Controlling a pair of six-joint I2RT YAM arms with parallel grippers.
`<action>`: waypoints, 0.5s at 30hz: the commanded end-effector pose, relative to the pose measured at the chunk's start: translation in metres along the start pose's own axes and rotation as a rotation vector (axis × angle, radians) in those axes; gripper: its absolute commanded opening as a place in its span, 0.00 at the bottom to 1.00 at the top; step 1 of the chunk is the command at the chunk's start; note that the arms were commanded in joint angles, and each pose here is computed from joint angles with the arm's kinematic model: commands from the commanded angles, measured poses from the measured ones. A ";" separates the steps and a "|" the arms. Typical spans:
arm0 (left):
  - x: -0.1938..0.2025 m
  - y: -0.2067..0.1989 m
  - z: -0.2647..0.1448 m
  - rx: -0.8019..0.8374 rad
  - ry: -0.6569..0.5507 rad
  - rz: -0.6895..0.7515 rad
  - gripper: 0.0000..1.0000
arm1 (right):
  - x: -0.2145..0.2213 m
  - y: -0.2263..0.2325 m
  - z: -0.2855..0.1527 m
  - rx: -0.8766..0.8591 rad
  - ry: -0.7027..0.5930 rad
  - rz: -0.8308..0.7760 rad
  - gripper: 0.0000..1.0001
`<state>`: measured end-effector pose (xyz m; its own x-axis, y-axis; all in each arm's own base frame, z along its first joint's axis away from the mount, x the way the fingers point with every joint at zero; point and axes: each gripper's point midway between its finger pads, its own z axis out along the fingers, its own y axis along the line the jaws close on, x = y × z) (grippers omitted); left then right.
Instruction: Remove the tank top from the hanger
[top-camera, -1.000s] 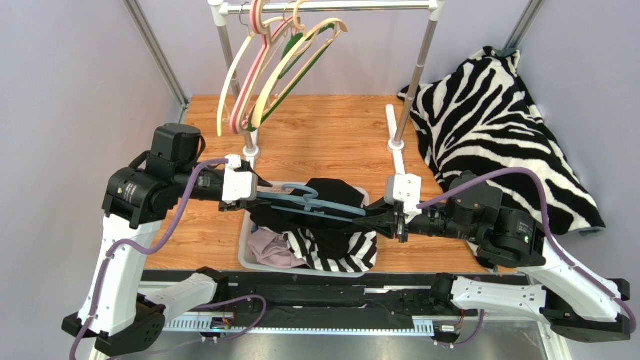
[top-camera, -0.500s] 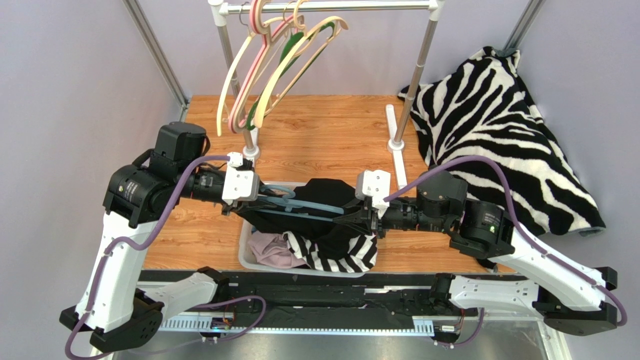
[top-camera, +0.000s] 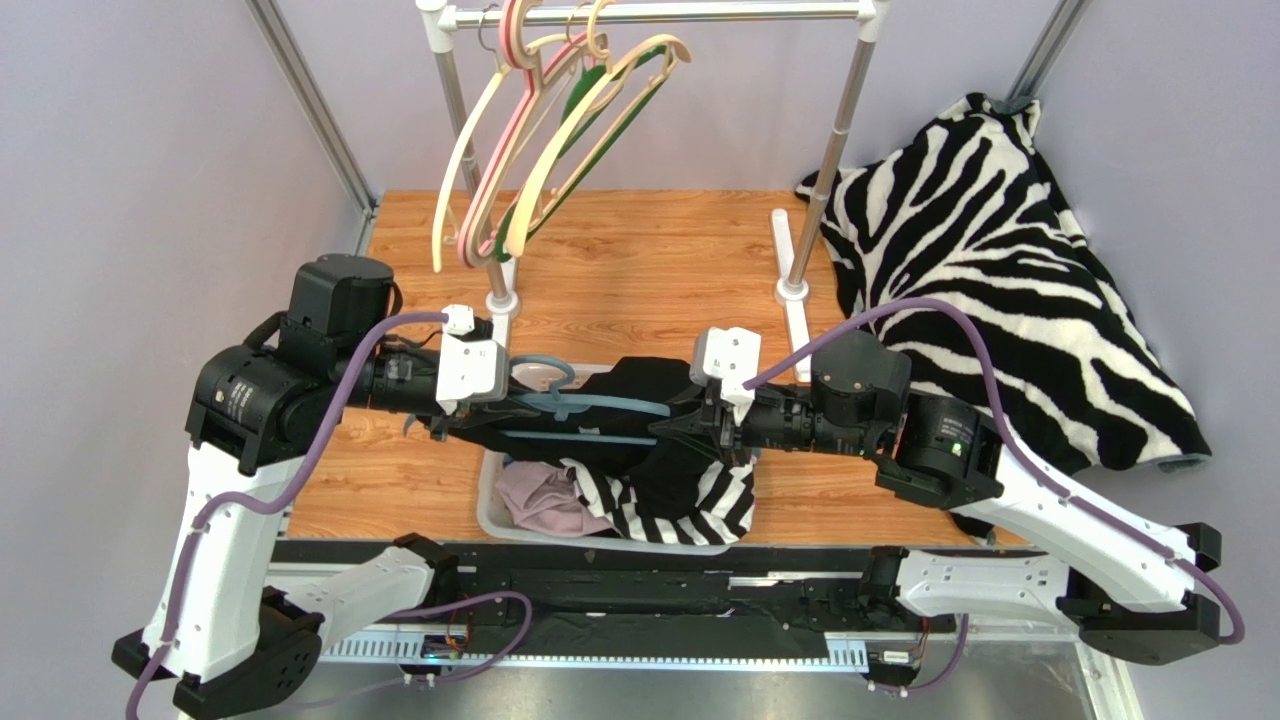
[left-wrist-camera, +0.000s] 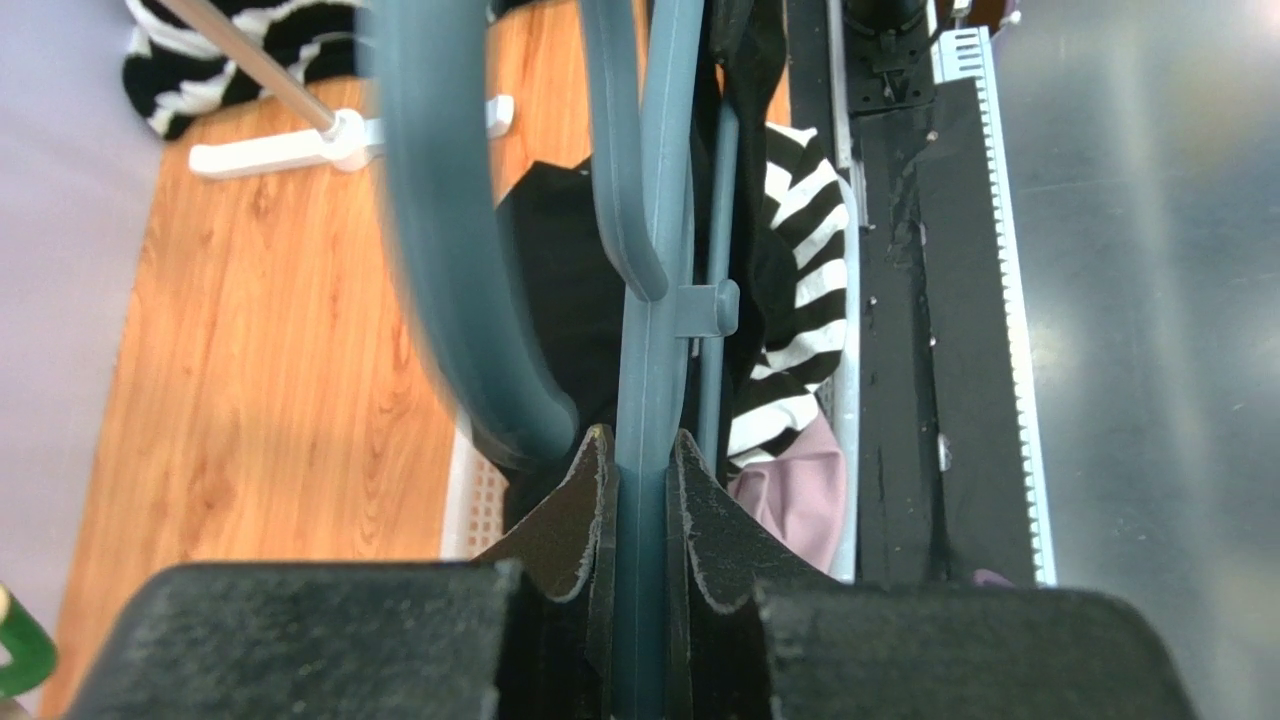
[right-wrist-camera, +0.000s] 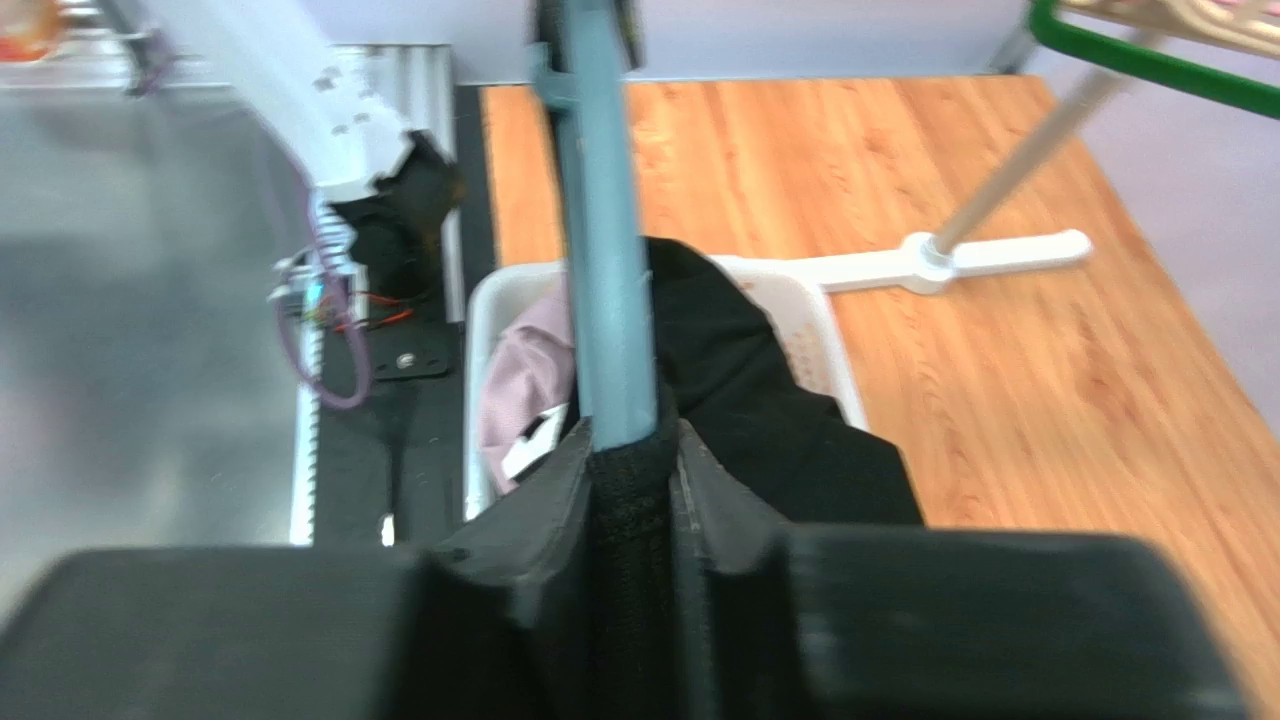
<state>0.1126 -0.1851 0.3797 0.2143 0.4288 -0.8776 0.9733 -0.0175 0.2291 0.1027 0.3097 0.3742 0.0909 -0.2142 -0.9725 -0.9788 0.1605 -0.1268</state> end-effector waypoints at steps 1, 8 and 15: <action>0.011 -0.020 -0.002 0.040 0.053 -0.188 0.00 | -0.040 -0.045 0.006 0.236 -0.152 -0.015 0.37; 0.021 0.018 -0.006 -0.165 0.119 -0.226 0.00 | -0.064 -0.089 -0.048 0.538 -0.250 -0.025 0.62; 0.029 0.035 -0.010 -0.262 0.161 -0.248 0.00 | -0.046 -0.078 -0.055 0.511 -0.238 0.049 0.59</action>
<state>0.1397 -0.1677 0.3645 -0.0282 0.5301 -0.8475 0.9605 0.2493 0.1240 0.1641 0.2640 0.4350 0.1696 -0.0497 -0.9843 -0.7946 0.5838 -0.1664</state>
